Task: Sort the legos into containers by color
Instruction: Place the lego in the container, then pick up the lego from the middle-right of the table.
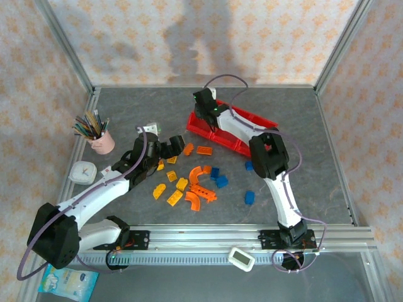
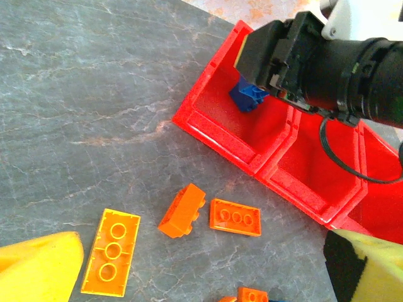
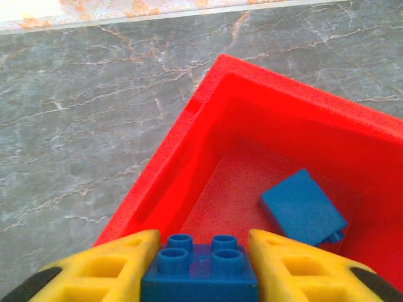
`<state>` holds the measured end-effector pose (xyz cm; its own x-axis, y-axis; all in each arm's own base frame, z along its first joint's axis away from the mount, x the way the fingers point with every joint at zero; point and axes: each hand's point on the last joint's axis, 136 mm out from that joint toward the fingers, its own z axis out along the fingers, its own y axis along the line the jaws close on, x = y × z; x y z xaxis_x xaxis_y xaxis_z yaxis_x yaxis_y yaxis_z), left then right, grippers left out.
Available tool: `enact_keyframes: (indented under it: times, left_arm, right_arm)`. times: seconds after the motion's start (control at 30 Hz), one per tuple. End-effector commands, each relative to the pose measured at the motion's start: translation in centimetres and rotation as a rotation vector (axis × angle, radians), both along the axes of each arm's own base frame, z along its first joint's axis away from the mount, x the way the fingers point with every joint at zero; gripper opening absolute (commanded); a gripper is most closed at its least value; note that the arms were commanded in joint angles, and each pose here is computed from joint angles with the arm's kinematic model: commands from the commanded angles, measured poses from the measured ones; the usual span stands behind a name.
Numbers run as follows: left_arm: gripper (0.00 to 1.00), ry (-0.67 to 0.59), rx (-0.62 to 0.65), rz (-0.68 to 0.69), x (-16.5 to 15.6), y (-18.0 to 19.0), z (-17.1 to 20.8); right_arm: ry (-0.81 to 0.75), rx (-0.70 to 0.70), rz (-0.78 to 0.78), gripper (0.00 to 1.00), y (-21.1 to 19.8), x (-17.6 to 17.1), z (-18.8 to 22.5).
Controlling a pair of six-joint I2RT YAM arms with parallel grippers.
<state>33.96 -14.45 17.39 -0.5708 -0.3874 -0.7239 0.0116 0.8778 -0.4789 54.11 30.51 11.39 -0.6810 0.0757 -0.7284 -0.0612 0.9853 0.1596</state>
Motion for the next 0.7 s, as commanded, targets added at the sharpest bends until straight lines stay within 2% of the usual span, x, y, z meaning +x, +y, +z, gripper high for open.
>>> enact_keyframes:
  times: [0.0, 0.13, 0.3, 0.47, 0.67]
  left_arm:
    - [0.99, -0.051, -0.024, -0.007, 1.0, -0.3, 1.8]
    - [0.99, -0.052, -0.031, -0.011, 1.1, -0.4, 1.9]
    - [0.99, -0.052, -0.045, -0.024, 0.8, -0.6, 2.3]
    - [0.99, -0.060, -0.066, -0.036, 0.1, -0.6, 2.7]
    - [0.99, -0.037, -0.082, -0.082, -1.0, -1.1, 2.3]
  right_arm:
    - [-0.013, -0.012, 0.004, 0.45, 0.0, 0.6, 1.3]
    - [-0.030, 0.007, 0.018, 0.53, 0.1, 0.4, 2.9]
    - [-0.041, 0.058, 0.049, 0.58, -0.1, -1.3, 5.5]
    - [-0.044, 0.103, 0.054, 0.63, -1.8, -4.8, 6.7]
    - [-0.011, 0.134, 0.048, 0.68, -4.2, -9.1, 6.3]
